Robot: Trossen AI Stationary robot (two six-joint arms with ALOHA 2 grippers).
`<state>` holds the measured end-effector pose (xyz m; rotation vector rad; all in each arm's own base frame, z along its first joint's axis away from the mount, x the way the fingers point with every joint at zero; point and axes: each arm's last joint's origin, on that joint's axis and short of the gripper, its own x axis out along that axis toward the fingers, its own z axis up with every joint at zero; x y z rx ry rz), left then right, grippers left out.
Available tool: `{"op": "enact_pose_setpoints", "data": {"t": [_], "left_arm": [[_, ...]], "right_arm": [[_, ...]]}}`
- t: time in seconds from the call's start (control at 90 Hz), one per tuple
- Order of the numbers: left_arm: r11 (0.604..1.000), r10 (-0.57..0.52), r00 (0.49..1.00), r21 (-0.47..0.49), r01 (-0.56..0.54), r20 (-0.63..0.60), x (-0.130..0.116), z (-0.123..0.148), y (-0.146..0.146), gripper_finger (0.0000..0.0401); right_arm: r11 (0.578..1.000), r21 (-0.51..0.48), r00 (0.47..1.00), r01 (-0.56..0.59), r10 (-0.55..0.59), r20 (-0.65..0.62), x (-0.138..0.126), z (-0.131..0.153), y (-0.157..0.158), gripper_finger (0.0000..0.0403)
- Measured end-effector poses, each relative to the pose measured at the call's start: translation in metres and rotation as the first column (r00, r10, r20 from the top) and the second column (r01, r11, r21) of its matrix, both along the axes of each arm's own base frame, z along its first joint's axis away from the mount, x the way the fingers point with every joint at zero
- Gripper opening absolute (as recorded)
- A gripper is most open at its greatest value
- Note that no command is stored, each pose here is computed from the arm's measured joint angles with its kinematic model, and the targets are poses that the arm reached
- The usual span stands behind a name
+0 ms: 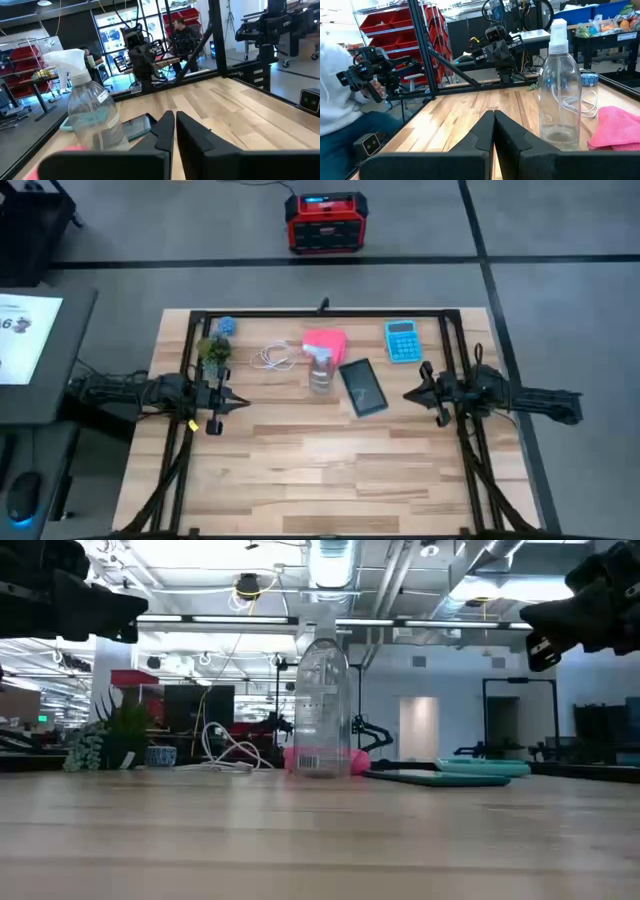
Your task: Apply microfiber cloth
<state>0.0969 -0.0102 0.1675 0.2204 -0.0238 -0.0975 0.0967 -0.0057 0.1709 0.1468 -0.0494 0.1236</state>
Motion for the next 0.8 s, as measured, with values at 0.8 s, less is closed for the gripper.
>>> {"op": "enact_pose_setpoints", "data": {"t": [0.8], "left_arm": [[1.0,0.0,1.0,0.0,0.0,0.001,0.0,0.0,0.0,0.0]], "right_arm": [[0.877,0.469,0.987,0.106,-0.151,0.059,0.004,0.027,-0.004,0.0001]]}}
